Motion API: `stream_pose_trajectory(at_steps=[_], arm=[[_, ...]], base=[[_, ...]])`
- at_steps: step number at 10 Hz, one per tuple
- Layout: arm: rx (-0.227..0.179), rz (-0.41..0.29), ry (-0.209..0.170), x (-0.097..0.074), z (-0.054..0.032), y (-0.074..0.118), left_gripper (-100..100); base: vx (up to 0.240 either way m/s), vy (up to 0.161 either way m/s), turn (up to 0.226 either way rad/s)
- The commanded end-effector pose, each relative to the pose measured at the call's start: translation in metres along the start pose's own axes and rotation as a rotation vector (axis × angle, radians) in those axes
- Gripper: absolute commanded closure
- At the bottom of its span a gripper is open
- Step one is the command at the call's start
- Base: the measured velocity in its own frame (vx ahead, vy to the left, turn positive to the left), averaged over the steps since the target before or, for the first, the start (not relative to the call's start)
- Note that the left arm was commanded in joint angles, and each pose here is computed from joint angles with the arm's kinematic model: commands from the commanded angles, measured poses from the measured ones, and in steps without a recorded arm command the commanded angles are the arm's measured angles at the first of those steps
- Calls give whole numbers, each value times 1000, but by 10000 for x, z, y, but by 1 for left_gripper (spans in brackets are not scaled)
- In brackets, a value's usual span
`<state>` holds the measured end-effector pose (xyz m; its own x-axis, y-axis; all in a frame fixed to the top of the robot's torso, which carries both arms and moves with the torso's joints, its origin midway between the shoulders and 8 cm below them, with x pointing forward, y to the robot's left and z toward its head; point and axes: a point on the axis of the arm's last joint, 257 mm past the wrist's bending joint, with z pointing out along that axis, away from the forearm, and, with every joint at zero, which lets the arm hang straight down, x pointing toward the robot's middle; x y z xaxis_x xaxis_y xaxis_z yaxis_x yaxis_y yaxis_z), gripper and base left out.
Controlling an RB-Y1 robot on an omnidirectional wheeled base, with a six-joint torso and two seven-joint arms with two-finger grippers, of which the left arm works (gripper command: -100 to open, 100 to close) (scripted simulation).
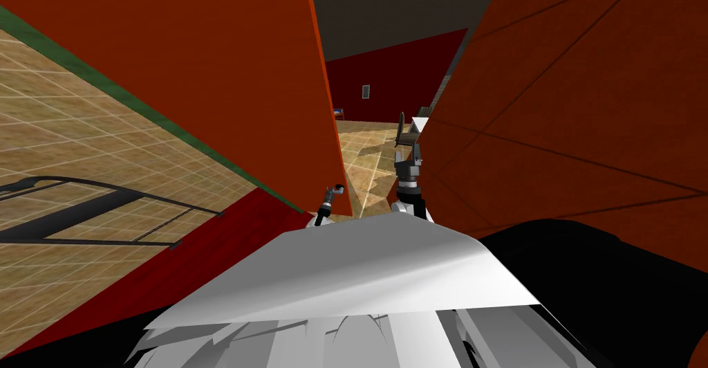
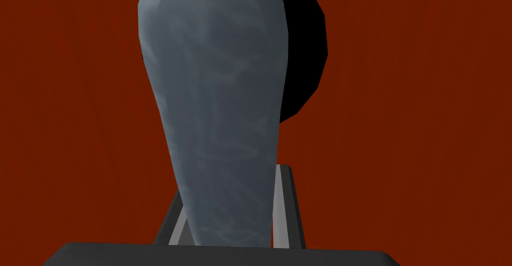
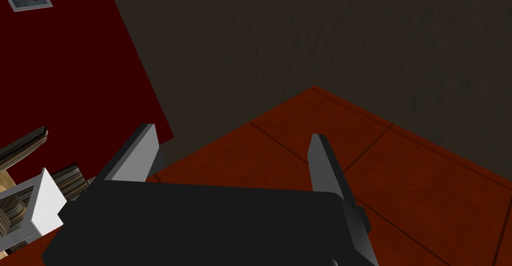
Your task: Push the door open
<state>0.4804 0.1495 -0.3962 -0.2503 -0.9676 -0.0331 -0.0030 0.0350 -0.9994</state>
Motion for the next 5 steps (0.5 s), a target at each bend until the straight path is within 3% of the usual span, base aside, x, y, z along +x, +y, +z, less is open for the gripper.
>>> stream_pose_trajectory(at_steps=[1,2,4,5], arm=[[9,4,-45,-182,15,-42,100],[9,2,-55,-212,14,-42,100],[9,2,-55,-212,14,-42,100],[9,-4,-84,-294,8,-42,100]], base=[[157,-198,106],[156,-138,68],[71,-28,-3],[73,-94,53]])
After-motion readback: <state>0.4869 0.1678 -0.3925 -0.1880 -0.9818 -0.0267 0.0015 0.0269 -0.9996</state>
